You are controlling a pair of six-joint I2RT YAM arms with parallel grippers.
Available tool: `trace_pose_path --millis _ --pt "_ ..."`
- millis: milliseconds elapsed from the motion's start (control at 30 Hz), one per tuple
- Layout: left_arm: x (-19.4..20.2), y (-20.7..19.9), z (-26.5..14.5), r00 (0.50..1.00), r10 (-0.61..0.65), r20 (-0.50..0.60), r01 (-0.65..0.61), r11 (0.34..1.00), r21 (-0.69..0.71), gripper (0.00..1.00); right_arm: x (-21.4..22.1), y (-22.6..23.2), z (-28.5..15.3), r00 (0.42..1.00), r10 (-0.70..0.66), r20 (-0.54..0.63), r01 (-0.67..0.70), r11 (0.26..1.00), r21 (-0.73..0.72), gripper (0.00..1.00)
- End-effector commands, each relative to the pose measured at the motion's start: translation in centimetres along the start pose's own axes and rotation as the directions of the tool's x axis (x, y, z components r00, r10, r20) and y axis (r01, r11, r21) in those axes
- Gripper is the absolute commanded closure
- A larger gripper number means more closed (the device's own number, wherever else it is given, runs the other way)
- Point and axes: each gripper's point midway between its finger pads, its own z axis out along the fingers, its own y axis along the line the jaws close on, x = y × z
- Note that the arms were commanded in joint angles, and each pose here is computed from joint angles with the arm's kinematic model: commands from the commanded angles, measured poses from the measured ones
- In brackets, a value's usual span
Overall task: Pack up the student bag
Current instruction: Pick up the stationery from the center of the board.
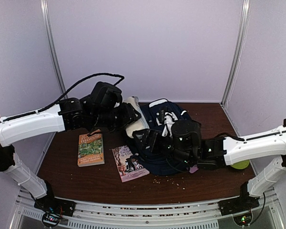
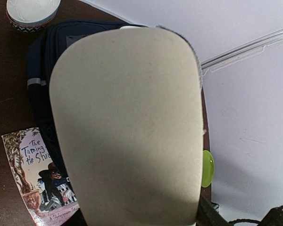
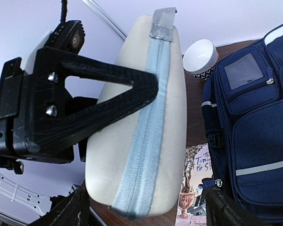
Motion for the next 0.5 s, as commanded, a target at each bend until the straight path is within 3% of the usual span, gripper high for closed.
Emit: trace_pose_path --millis 0,133,367,467 --pt "-2.2 -3.3 -1.9 0.994 -0.080 0.076 0.069 0.987 0.142 0.43 -1.7 0.3 0.6 0.998 0.060 0.034 -0.059 0.998 -0.018 0.19" --pt "-1.8 -3.4 -1.8 0.995 -0.085 0.061 0.075 0.986 0.146 0.43 -2.1 0.8 1.1 0.997 0.064 0.036 -0.062 0.997 -0.053 0.27" --pt "-2.0 -3.5 -2.2 0.993 -0.090 0.071 0.078 0.985 0.156 0.43 -2.1 1.3 2.1 0.998 0.054 0.016 -0.052 0.996 -0.078 0.26" --pt "-1.9 -3.6 -2.2 0.994 -0.089 0.064 0.078 0.984 0.161 0.43 -2.1 1.2 2.2 0.999 0.045 0.019 -0.043 0.996 -0.077 0.34"
